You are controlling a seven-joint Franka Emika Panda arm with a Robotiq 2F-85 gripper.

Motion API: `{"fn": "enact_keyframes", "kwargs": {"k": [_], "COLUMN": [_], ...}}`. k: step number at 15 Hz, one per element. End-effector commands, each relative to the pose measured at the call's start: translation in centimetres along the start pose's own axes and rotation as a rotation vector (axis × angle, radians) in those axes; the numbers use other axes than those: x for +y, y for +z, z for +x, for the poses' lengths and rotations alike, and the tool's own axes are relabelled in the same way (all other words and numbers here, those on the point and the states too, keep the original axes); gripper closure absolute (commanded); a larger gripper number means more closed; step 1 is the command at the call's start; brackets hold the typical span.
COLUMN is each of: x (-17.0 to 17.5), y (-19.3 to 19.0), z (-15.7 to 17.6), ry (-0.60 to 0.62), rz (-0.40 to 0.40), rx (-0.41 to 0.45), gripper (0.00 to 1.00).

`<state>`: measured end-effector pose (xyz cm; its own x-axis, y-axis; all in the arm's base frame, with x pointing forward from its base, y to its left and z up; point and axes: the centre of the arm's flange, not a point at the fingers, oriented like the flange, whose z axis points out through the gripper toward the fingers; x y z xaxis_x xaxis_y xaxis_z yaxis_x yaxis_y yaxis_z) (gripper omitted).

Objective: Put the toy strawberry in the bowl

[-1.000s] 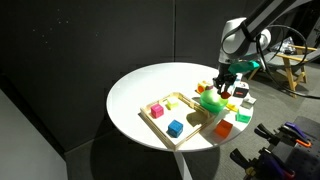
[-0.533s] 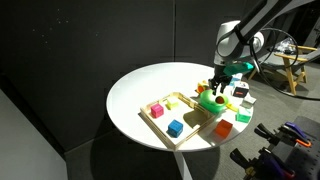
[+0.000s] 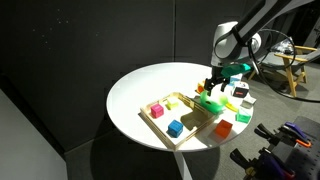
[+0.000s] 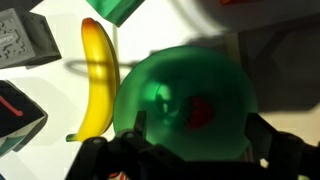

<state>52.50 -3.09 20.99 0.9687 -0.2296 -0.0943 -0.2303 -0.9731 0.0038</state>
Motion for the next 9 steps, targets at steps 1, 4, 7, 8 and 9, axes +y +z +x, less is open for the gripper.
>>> {"fn": "enact_keyframes", "kwargs": {"k": [1, 4, 7, 8, 9], "x": [-0.8, -1.7, -2.6, -2.8, -3.0], "y": [-1.5, -2.6, -4.3, -4.9, -5.6], "z": [-1.2, -2.5, -3.9, -4.4, -4.9], "ry": [-0.036, -0.094, -0.163, -0.183, -0.196], "rz": [0.006, 0.007, 0.007, 0.003, -0.006], "rx": [-0.006, -0.014, -0.02, -0.024, -0.026], "gripper": [0.0, 0.0, 0.0, 0.0, 0.0]}}
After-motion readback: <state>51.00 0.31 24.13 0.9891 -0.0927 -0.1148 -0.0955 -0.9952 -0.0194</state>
